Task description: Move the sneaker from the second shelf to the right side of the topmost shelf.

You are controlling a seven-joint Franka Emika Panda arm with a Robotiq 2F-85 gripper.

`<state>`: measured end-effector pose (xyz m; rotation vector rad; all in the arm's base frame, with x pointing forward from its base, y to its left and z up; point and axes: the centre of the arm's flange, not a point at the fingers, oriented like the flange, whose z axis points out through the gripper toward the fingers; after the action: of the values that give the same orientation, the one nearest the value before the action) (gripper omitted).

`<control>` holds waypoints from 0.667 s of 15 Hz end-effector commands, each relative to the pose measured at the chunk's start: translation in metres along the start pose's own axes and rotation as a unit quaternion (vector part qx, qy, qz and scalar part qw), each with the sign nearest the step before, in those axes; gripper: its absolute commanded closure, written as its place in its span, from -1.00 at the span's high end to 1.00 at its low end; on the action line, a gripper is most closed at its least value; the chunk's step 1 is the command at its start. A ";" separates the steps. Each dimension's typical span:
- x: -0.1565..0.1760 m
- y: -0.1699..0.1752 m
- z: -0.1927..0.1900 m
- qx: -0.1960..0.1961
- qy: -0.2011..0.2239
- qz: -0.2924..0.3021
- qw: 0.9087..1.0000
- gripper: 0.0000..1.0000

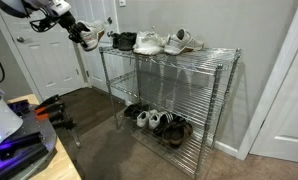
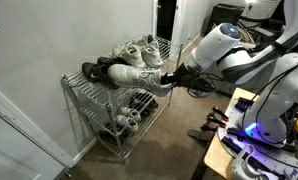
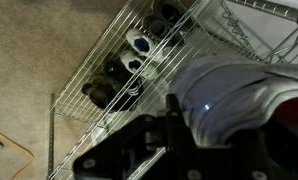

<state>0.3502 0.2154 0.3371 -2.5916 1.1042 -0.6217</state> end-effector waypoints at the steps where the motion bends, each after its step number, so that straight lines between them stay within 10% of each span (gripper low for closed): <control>1: 0.000 0.001 0.003 -0.001 -0.002 0.000 1.000 -0.72; 10: 0.008 -0.006 -0.006 0.006 0.001 0.003 1.000 -0.86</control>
<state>0.3512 0.2157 0.3331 -2.5966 1.1058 -0.6103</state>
